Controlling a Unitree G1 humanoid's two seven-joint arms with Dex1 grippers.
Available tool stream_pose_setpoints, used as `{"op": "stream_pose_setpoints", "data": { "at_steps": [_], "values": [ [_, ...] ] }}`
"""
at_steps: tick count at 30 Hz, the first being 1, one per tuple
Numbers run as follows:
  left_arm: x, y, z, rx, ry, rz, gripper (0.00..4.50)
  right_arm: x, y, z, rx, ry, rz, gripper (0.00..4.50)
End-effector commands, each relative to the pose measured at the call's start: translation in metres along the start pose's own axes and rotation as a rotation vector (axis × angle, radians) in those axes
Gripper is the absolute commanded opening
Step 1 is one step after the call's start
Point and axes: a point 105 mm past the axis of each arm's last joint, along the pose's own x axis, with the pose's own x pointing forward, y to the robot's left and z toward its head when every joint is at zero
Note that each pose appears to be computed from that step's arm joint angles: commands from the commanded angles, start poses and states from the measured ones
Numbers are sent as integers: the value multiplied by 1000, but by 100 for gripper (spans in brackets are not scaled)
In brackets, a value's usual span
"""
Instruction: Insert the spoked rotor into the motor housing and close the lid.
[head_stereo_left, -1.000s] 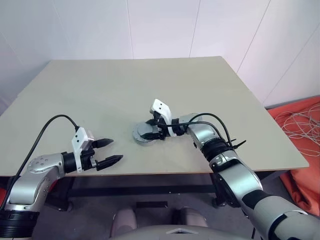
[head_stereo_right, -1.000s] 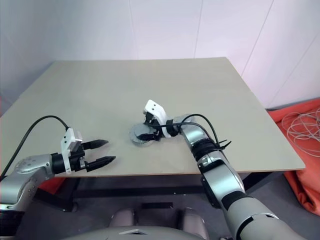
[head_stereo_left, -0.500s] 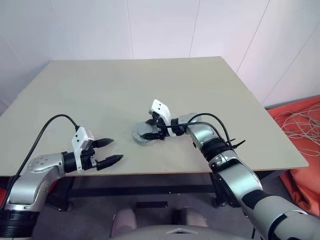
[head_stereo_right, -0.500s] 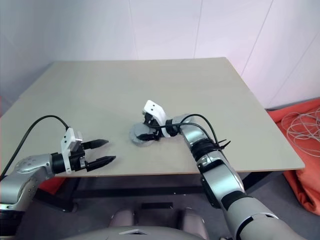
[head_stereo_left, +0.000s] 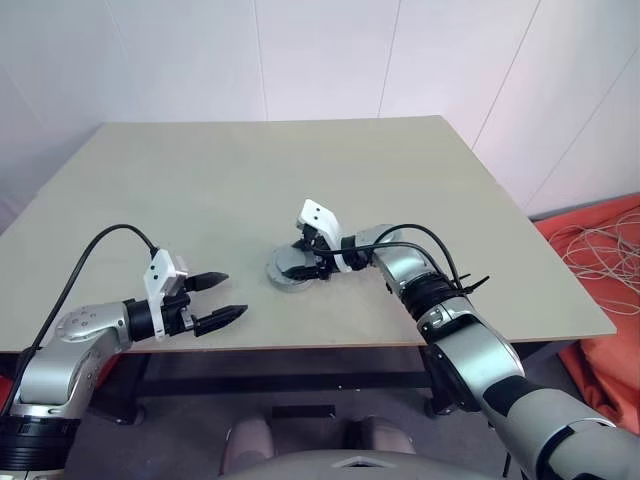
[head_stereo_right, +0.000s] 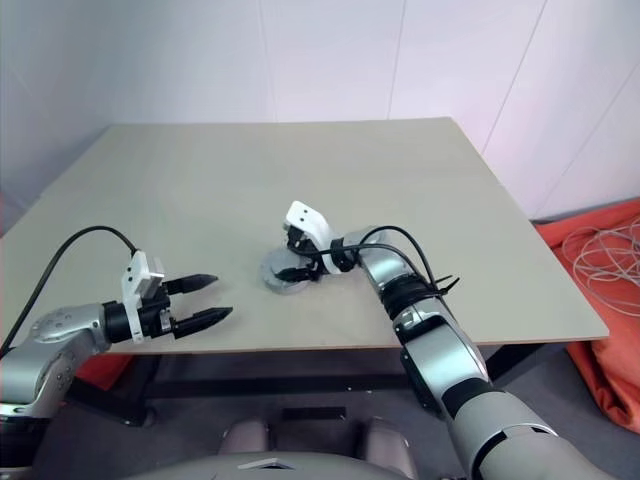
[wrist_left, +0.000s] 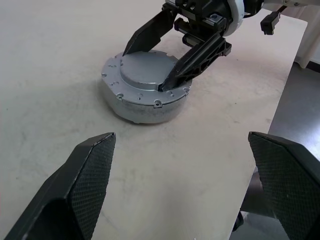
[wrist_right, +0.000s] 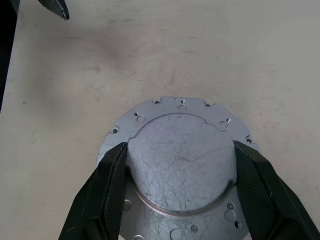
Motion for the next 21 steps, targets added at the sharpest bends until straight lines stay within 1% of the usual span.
{"op": "stream_pose_setpoints", "data": {
  "at_steps": [1, 9, 10, 11, 12, 17, 20, 21],
  "values": [
    [-2, 4, 14, 36, -28, 13, 450, 2, 7, -24, 47, 86, 31, 312],
    [4, 12, 21, 3, -69, 41, 450, 2, 6, -24, 43, 86, 22, 312],
    [4, 11, 21, -2, -67, 36, 412, 2, 6, -23, 42, 86, 22, 312],
    [5, 13, 21, 8, -62, 45, 394, 2, 6, -23, 42, 86, 21, 312],
    [7, 16, 21, 21, -60, 58, 362, 2, 6, -23, 41, 85, 21, 312],
    [20, 41, 27, 94, -73, 190, 194, 2, 5, -23, 40, 83, 20, 312],
    [31, 50, 23, 86, -54, 243, 93, 2, 5, -23, 40, 81, 18, 312],
    [38, 49, 23, 61, -57, 237, 57, 2, 5, -22, 40, 81, 18, 312]
  ]
}}
